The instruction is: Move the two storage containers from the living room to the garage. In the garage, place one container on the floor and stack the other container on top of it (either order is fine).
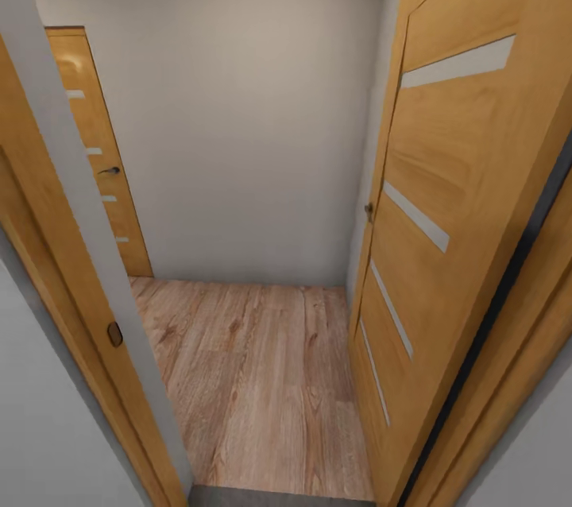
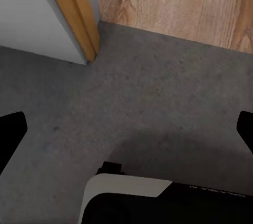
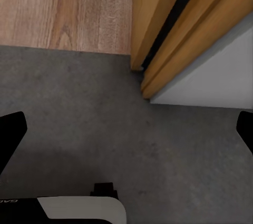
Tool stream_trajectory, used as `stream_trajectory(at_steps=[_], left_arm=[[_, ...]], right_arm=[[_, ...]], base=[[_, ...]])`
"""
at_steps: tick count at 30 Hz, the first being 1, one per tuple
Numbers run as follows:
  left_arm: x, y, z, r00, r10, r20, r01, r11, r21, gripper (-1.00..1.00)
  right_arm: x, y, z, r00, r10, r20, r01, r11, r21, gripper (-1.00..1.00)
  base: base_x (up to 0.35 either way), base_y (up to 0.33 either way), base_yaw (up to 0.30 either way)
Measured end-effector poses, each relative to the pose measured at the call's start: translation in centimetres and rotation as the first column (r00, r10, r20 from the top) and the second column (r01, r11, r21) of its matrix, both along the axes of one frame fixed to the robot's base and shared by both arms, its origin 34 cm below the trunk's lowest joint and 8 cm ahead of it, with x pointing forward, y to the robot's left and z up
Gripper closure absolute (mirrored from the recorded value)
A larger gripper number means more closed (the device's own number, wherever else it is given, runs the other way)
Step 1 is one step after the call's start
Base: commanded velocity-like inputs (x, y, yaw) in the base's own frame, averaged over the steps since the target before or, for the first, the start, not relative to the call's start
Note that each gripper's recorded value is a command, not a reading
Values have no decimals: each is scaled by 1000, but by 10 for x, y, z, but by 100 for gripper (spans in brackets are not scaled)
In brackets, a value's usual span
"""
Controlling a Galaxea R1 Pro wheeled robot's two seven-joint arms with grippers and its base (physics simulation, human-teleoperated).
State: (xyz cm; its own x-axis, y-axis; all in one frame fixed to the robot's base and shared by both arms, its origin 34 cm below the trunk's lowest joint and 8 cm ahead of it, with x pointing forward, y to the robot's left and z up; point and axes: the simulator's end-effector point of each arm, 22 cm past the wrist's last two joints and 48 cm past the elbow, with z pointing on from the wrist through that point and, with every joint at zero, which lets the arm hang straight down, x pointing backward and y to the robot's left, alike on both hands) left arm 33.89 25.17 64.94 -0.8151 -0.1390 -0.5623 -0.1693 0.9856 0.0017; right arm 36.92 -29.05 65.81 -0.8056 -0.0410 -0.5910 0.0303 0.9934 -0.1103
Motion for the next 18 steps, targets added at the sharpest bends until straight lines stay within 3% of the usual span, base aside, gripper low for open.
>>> stream_trajectory(at_steps=[12, 18], left_arm=[[0, 0, 0, 1000, 0, -1, 0, 1000, 0, -100], [0, 0, 0, 1000, 0, -1, 0, 1000, 0, -100]], right_arm=[[0, 0, 0, 1000, 0, 0, 0, 1000, 0, -100], [0, 0, 0, 1000, 0, 0, 0, 1000, 0, -100]], base=[[0, 0, 2], [119, 0, 0]])
